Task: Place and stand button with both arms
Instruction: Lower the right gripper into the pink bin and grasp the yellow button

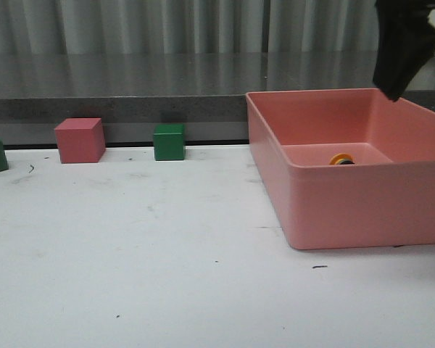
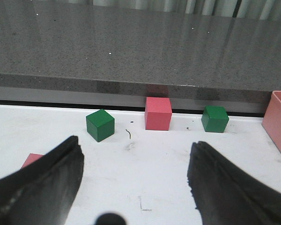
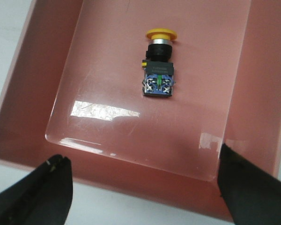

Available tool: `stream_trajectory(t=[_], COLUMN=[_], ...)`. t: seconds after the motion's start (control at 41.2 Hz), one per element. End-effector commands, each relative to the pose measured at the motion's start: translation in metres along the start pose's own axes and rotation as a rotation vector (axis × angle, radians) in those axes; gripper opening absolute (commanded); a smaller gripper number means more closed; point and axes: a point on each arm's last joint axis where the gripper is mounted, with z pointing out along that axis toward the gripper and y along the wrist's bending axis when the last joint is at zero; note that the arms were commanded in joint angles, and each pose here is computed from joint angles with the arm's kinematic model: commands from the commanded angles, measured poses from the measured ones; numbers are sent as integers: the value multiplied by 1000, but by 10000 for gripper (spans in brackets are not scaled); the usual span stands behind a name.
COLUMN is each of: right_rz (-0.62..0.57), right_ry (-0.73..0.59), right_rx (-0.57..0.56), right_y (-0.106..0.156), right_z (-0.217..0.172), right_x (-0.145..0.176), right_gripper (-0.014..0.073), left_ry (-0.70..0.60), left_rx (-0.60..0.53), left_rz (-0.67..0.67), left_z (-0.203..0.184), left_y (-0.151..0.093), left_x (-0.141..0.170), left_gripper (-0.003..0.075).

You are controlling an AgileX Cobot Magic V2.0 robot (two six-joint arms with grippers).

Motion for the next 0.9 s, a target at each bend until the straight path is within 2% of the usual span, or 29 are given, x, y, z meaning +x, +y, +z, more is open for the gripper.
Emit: stream_trajectory(t=[0.0, 0.413, 0.874], right_rz=[17, 108, 132], right_ry=[-44, 102, 165], right_rx=[18, 27, -1], right_y=[-6, -30, -27], right_z=[2, 92, 139], right_x=[-21, -55, -58], right_gripper=[644, 644, 644], left_ry=[-94, -94, -94], left_rx=[18, 18, 18], left_rz=[3, 3, 3], left_z=[-1, -1, -1], left_y=[-2, -2, -2], left_x=[-15, -15, -15], left_gripper=[471, 471, 471])
